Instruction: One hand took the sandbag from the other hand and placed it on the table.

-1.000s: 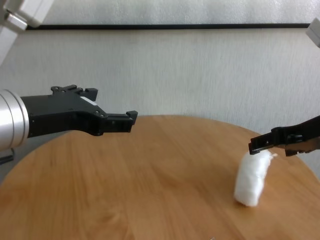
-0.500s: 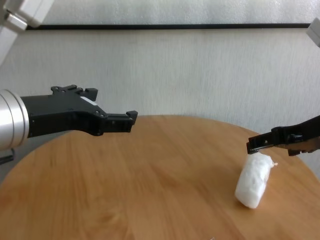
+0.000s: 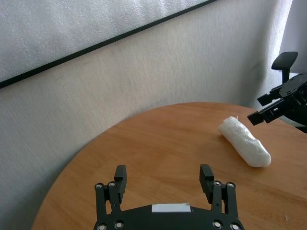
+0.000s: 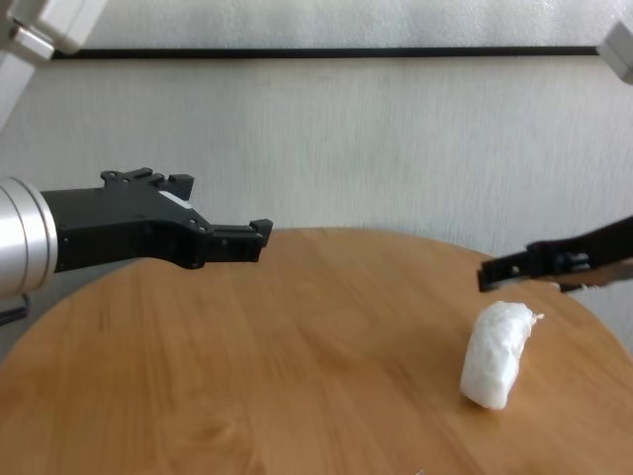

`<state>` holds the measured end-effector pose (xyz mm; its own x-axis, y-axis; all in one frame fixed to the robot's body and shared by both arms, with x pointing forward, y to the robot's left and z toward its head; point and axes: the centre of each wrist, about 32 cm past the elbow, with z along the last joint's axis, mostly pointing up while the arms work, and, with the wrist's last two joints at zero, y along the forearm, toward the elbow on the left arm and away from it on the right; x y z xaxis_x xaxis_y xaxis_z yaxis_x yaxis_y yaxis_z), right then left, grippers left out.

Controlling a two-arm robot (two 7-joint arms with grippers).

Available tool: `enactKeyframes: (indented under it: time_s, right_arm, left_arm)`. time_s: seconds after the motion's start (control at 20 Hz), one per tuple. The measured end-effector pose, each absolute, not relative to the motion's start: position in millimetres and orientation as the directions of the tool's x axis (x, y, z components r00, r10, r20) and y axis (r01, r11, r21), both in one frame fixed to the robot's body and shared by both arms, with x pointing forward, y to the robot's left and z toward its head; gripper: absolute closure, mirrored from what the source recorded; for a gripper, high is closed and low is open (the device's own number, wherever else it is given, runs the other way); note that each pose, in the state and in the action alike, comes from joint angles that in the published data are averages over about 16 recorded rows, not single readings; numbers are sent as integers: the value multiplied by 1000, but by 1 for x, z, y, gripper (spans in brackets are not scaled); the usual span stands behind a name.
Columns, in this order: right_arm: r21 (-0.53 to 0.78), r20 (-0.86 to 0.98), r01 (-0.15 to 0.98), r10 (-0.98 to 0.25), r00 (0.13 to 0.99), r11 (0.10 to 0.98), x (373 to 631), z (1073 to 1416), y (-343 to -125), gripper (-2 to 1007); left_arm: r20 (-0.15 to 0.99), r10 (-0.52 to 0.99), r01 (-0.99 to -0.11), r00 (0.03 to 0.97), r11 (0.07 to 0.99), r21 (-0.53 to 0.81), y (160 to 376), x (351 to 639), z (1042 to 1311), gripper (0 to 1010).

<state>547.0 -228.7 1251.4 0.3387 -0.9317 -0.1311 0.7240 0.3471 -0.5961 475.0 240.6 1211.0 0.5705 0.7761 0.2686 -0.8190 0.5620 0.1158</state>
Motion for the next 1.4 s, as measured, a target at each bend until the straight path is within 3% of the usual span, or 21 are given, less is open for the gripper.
enactKeyframes:
  time_s: [0.75,1.4]
  right_arm:
    - [-508,-74,725,-863,501,464,544,1269,-182,2]
    - [-474,-78,723,-842,533,502,545,1270,-165,3]
  left_arm:
    - [269,776,-819,571,562,116,241,475,1211,8]
    - [269,776,-819,571,562,116,241,475,1211,8]
